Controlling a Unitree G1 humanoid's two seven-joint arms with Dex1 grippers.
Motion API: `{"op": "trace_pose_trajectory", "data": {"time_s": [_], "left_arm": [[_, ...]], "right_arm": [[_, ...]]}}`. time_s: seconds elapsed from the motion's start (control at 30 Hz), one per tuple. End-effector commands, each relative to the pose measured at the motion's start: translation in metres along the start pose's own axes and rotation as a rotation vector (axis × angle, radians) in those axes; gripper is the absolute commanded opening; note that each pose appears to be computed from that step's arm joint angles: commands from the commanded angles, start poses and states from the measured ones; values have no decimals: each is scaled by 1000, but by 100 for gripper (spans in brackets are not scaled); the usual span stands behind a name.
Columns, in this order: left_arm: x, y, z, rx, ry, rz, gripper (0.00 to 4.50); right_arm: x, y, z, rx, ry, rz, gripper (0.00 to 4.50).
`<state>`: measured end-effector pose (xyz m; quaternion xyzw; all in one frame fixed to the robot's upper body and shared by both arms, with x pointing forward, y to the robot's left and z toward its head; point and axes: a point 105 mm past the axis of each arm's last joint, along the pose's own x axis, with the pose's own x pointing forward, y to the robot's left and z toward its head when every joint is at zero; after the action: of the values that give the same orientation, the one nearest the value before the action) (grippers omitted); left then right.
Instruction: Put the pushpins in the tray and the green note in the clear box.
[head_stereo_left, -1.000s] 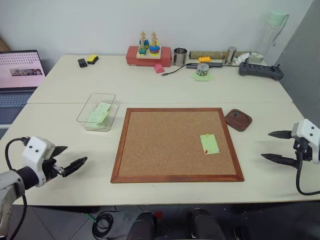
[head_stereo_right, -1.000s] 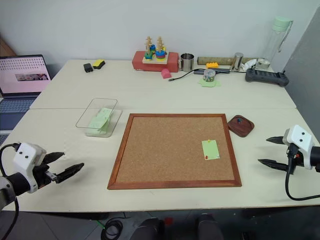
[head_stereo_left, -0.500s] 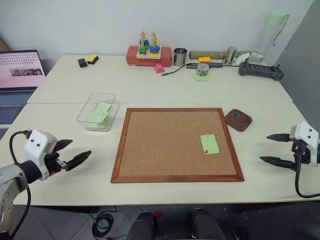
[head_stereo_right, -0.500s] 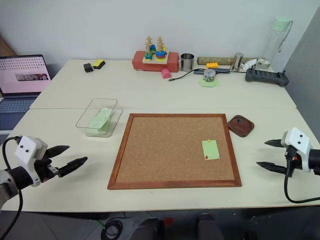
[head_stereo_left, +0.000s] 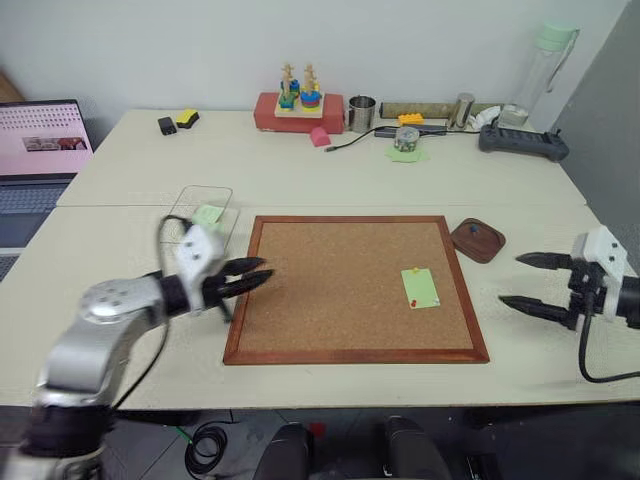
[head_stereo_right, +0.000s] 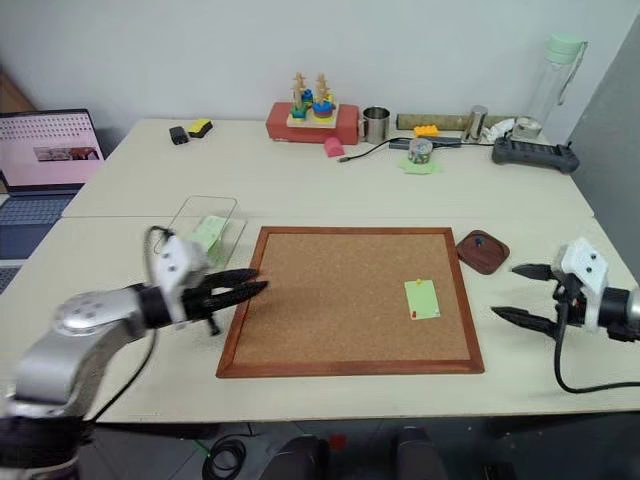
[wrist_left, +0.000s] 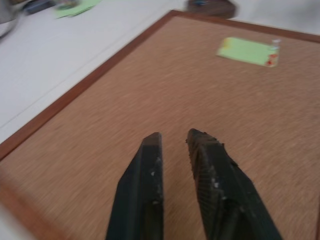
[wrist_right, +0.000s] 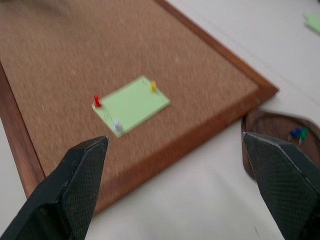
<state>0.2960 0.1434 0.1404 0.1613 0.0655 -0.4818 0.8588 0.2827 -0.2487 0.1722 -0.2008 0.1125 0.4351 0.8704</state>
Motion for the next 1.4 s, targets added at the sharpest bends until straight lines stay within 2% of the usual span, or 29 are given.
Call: {"op": "trace_pose_trajectory", "data": {"time_s": [0.03, 0.27, 0.4, 0.6, 0.9, 0.93, 1.0, 1.13, 1.17, 1.4], "left_arm": [[30, -12, 0, 34, -19, -57, 3], [74, -28, -8, -15, -76, -105, 1], [88, -28, -16, -23, -82, -108, 1], [97, -27, -33, -45, -52, -99, 1], [97, -31, -37, -39, -36, -119, 1], [97, -32, -37, -38, -35, -120, 0], [97, -32, -38, -37, -33, -121, 0], [96, -31, -38, -37, -30, -118, 0], [96, -32, -39, -37, -29, -119, 0], [97, -33, -39, -36, -27, -120, 0]], "right_arm": [[13, 8, 19, -19, -58, 31, 450], [54, 20, 25, -51, -61, 111, 450], [77, 19, 27, -73, -77, 141, 450], [105, 5, 9, -105, -33, 99, 450], [125, -3, -4, -83, -36, 91, 450], [126, -3, -5, -83, -36, 91, 421], [127, -5, -6, -81, -36, 91, 403], [129, -5, -10, -73, -28, 103, 324], [129, -4, -12, -70, -27, 107, 291], [133, -3, -15, -60, -26, 118, 167]]}}
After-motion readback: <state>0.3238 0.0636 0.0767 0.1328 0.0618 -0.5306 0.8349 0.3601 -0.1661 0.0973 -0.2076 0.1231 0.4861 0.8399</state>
